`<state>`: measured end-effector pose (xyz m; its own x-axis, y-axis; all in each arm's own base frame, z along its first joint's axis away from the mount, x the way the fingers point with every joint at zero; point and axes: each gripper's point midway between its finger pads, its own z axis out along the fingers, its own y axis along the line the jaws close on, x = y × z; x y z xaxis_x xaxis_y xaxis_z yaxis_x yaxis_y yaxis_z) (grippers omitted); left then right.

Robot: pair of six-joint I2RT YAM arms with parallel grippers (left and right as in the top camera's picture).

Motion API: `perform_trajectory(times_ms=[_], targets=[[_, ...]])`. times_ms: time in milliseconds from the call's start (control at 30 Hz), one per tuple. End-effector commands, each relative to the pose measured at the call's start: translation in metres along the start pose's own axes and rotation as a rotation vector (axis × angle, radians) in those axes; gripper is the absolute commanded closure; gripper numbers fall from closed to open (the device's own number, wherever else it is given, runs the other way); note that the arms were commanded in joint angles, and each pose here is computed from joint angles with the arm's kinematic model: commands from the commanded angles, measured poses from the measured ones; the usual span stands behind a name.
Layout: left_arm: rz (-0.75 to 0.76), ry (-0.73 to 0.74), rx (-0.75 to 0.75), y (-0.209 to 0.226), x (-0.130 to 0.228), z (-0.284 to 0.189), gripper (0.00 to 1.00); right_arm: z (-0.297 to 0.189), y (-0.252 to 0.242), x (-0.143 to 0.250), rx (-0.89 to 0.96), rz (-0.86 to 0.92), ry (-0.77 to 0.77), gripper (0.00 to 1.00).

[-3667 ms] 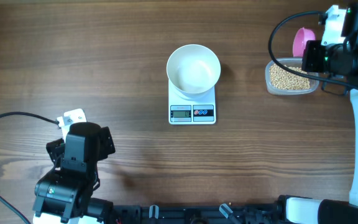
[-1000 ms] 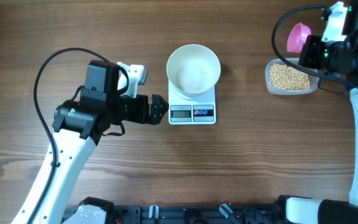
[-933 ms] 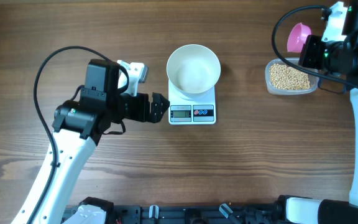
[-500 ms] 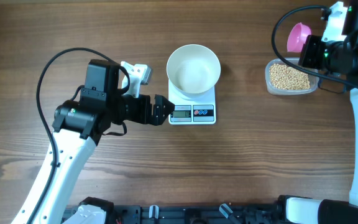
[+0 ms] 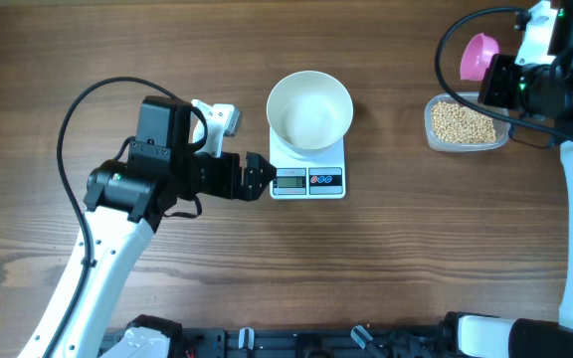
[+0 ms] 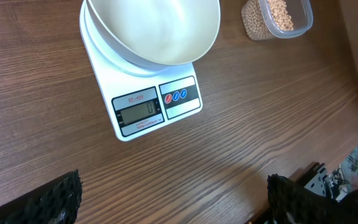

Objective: Scoop item into bowl and weigh 150g on scale
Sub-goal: 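Lower the scoop into the soybean tub with the right gripper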

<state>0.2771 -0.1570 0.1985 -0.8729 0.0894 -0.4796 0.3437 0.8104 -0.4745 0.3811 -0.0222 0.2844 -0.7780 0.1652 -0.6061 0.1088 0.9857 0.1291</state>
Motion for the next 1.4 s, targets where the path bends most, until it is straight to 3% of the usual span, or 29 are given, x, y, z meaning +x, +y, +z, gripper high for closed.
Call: perform_trajectory(times_ms=[0, 200, 400, 700, 1033, 1200, 1367], targets=[[0.006, -0.022, -0.011, 0.0, -0.007, -0.005, 0.0, 0.0, 0.002, -0.004, -0.014, -0.002, -0.008, 0.96], [0.005, -0.022, -0.011, 0.0, -0.007, -0.005, 0.0, 0.0, -0.001, 0.001, 0.002, -0.025, 0.011, 0.96], [0.006, -0.022, -0.011, 0.0, -0.007, -0.005, 0.0, -0.002, -0.004, 0.037, 0.006, -0.094, 0.157, 0.96], [0.005, -0.022, -0.011, 0.0, -0.007, -0.005, 0.0, -0.003, -0.004, 0.037, 0.007, -0.082, 0.159, 0.96], [0.006, -0.022, -0.011, 0.0, -0.007, -0.005, 0.0, -0.002, -0.026, -0.015, 0.154, -0.109, -0.048, 0.96], [0.006, -0.023, -0.011, 0.0, -0.007, -0.005, 0.0, -0.002, -0.026, -0.02, 0.148, 0.042, -0.081, 0.96], [0.006, -0.022, -0.011, 0.0, -0.007, -0.005, 0.0, -0.002, -0.026, -0.02, 0.148, 0.045, -0.081, 0.96]])
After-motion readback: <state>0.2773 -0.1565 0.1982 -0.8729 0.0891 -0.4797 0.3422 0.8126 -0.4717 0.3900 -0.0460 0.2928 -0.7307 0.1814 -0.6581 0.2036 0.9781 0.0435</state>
